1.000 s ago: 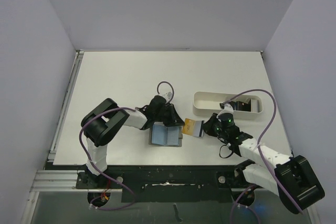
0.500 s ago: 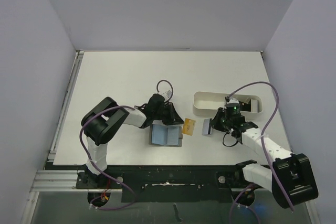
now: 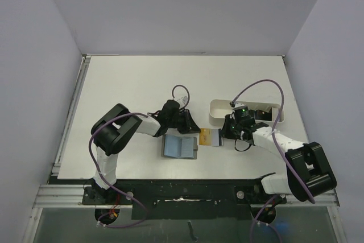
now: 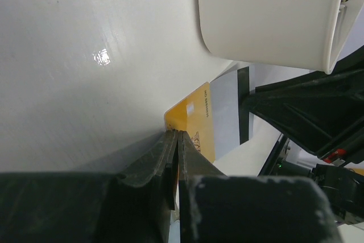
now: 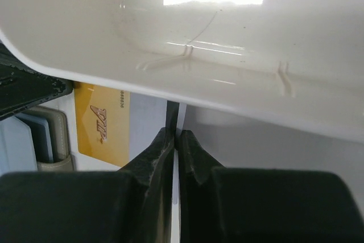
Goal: Put the credit cards into the card holder
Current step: Adjust the credit card at the center of the board.
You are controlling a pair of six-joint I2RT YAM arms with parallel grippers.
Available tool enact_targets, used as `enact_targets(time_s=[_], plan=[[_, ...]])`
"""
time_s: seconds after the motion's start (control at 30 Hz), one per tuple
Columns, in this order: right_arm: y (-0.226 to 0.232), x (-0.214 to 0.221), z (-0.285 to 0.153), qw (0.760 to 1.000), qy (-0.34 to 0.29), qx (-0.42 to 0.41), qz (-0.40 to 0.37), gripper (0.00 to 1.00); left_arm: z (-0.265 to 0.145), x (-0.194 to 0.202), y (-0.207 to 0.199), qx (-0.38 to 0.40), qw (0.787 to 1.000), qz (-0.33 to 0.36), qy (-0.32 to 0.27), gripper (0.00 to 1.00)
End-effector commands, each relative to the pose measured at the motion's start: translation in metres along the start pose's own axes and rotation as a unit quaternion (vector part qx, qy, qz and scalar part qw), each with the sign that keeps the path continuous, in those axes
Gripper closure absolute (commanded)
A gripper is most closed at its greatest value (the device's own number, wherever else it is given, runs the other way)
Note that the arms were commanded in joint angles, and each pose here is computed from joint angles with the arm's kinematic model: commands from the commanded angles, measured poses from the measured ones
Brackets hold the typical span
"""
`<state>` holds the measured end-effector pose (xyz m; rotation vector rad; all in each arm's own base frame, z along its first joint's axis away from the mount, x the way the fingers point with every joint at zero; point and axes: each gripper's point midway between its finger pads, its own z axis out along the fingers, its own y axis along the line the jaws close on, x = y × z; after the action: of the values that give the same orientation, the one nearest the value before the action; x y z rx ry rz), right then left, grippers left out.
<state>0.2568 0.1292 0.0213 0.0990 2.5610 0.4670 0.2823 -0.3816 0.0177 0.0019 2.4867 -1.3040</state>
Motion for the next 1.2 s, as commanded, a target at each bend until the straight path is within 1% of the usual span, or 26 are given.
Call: enact_targets(time_s=[0.0,0.3,0.37,0.43,0.6,0.73,0.87,1.03,1.17], plan=[[-0.001,0.019,0.005,0.998,0.038,0.015,-0.05,1.0,0.007,0.013,0.028,-0.043,0.999,0.006,0.018,0.97],[0.016,0.012,0.006,0.997,0.021,-0.018,-0.069,1.0,0.007,0.016,0.033,-0.049,0.999,0.006,0.02,0.97],[0.022,0.01,0.004,0.998,0.011,-0.032,-0.056,1.0,0.007,0.016,0.033,-0.049,0.999,0.004,0.021,0.97],[0.024,0.009,0.005,0.999,-0.003,-0.039,-0.028,1.0,0.007,0.017,0.034,-0.048,0.999,0.001,0.019,0.97],[0.048,0.009,0.007,0.993,-0.03,-0.111,0.026,1.0,0.005,0.021,0.036,-0.047,0.999,-0.007,0.022,0.97],[0.059,0.005,0.004,0.989,-0.036,-0.143,0.023,1.0,0.003,0.022,0.036,-0.049,0.999,-0.006,0.022,0.97],[0.057,0.008,-0.002,0.989,-0.032,-0.145,0.003,1.0,0.001,0.021,0.035,-0.051,0.998,-0.004,0.02,0.97],[0.038,0.009,-0.006,0.995,-0.012,-0.101,-0.02,1.0,-0.001,0.012,0.033,-0.057,0.998,0.007,0.016,0.93],[0.023,0.009,-0.004,0.998,0.025,-0.053,-0.031,1.0,0.001,0.003,0.034,-0.058,0.998,0.013,0.013,0.92]])
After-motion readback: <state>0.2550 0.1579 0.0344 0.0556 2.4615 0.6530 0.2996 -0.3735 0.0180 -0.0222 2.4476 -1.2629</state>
